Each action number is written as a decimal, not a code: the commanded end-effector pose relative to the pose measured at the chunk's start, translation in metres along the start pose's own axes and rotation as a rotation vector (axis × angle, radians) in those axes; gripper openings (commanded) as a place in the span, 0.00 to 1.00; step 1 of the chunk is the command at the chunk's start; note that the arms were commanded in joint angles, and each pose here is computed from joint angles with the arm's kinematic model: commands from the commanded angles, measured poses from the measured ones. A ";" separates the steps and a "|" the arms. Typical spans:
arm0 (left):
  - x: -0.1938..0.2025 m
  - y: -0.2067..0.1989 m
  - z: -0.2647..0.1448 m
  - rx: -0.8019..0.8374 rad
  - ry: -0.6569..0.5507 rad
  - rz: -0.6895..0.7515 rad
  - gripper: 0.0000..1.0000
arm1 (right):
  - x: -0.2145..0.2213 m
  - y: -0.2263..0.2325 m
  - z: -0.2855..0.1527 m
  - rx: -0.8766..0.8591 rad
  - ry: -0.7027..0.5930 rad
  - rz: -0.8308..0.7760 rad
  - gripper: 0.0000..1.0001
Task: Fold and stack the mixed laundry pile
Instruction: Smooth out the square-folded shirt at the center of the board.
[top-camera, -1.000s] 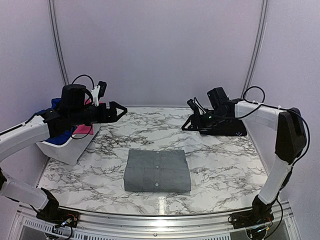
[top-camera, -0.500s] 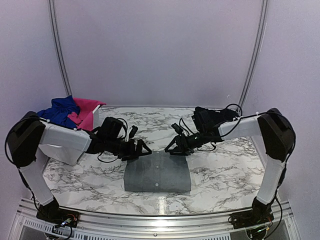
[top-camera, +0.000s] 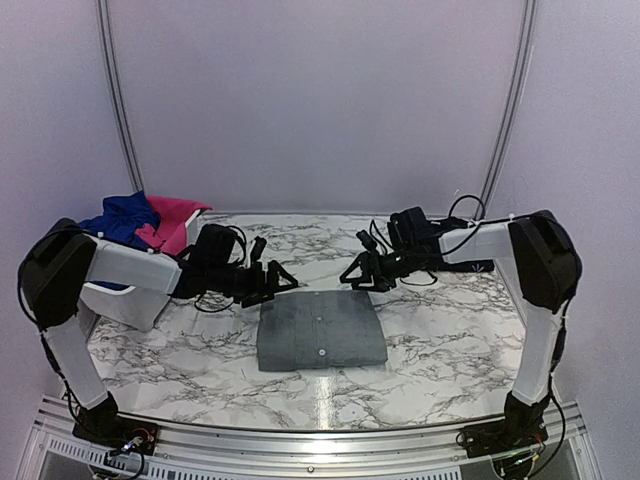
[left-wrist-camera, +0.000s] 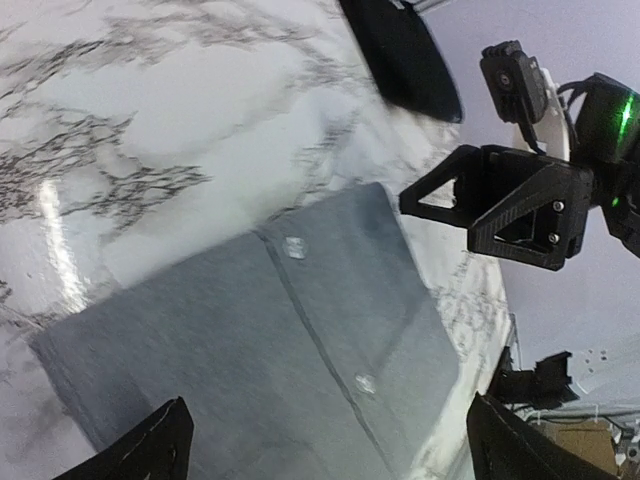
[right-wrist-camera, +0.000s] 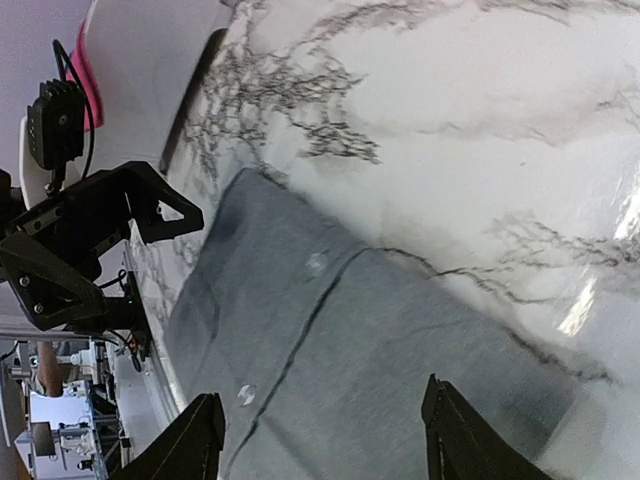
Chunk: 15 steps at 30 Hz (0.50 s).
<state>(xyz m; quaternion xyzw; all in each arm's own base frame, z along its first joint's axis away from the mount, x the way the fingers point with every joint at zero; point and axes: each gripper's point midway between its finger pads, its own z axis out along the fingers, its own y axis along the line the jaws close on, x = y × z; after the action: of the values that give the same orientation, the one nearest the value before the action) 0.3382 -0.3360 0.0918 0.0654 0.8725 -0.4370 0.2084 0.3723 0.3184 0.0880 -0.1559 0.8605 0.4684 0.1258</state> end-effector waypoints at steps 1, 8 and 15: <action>0.021 -0.070 -0.039 0.144 0.013 0.104 0.99 | 0.018 0.077 -0.026 -0.082 -0.016 -0.048 0.66; 0.073 -0.110 -0.021 0.234 0.121 0.066 0.99 | 0.083 0.126 0.008 -0.251 0.066 0.035 0.66; 0.094 -0.070 0.013 0.295 0.120 -0.148 0.99 | 0.119 0.067 0.033 -0.250 0.091 0.237 0.66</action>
<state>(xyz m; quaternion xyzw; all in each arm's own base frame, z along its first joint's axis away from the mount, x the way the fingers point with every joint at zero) 0.2323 -0.3977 0.1252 0.1151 0.8229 -0.5388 0.1390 0.2268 0.3679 0.0921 -0.1377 0.8221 0.5522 0.0136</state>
